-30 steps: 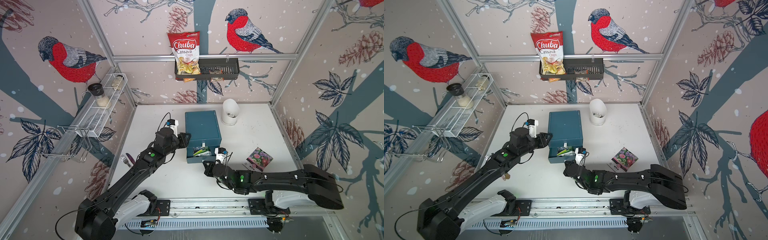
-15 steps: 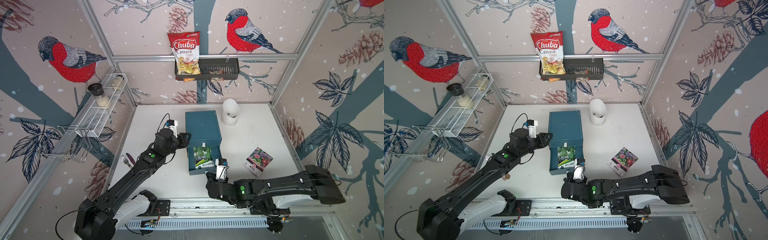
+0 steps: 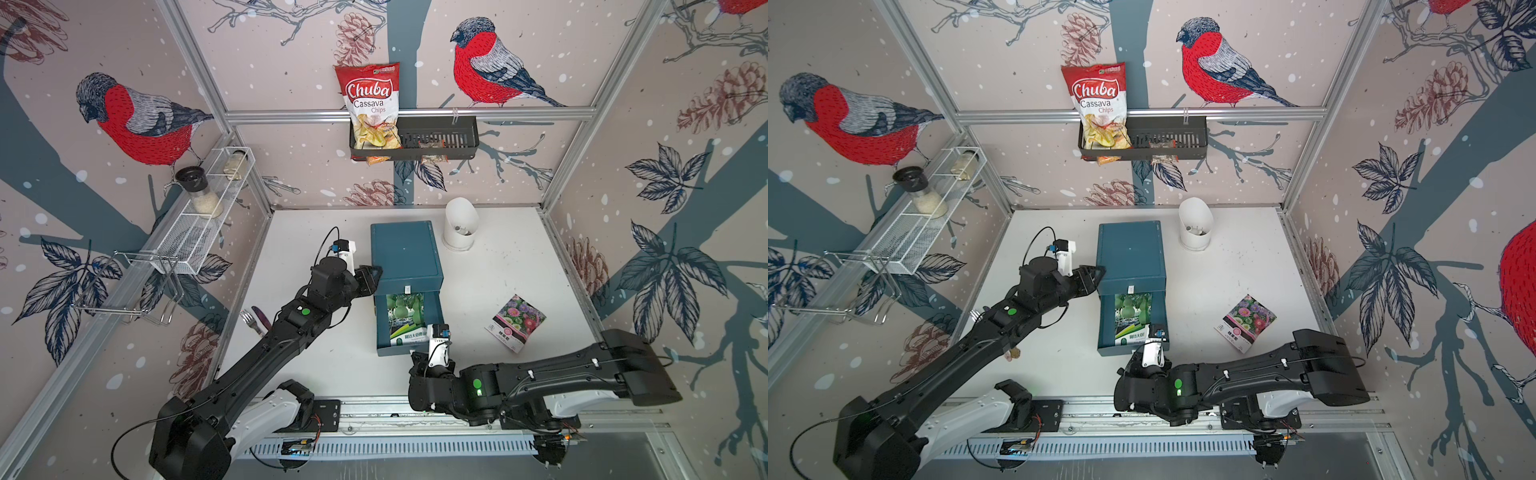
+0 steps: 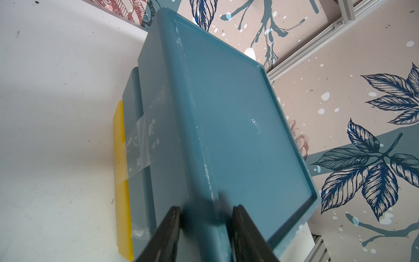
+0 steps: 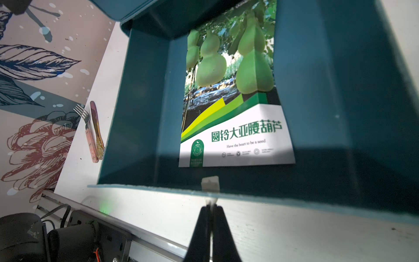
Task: Take the seed bags out of the drawer
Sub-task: Open the drawer in the storage box.
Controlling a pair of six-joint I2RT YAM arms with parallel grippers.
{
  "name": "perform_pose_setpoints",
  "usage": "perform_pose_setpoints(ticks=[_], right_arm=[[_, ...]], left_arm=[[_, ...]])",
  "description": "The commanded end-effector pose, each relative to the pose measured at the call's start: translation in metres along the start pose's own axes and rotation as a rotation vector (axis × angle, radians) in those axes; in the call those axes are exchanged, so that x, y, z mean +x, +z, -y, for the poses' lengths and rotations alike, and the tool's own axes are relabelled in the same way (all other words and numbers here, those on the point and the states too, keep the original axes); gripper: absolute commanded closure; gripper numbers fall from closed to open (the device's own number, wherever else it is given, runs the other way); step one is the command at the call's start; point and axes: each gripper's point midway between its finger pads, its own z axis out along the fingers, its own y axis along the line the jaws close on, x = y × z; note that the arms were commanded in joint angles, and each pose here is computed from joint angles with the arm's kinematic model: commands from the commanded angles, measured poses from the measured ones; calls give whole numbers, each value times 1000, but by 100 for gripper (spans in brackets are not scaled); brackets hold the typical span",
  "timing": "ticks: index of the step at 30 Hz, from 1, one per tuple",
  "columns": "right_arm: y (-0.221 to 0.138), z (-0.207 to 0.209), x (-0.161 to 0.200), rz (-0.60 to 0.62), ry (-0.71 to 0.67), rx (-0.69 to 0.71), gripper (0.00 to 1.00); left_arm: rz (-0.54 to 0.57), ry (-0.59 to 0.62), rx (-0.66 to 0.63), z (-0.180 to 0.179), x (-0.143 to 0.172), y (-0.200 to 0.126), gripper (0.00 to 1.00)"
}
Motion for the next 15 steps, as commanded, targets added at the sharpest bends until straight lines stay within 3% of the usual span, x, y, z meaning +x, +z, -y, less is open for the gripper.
perform_pose_setpoints(ticks=[1, 8, 11, 14, 15], right_arm=[[-2, 2, -1, 24, -50, 49, 100], [-2, -2, 3, 21, -81, 78, 100], [-3, 2, 2, 24, -67, 93, 80], [-6, 7, 0, 25, -59, 101, 53], [-7, 8, -1, 27, -59, 106, 48]], left_arm=[[-163, -1, -124, -34, 41, 0, 59], [-166, -1, -115, -32, 42, 1, 59], [-166, 3, -115, -32, 42, 1, 59], [-162, 10, -113, -30, 39, 0, 59], [-160, 12, -114, -31, 39, 0, 59]])
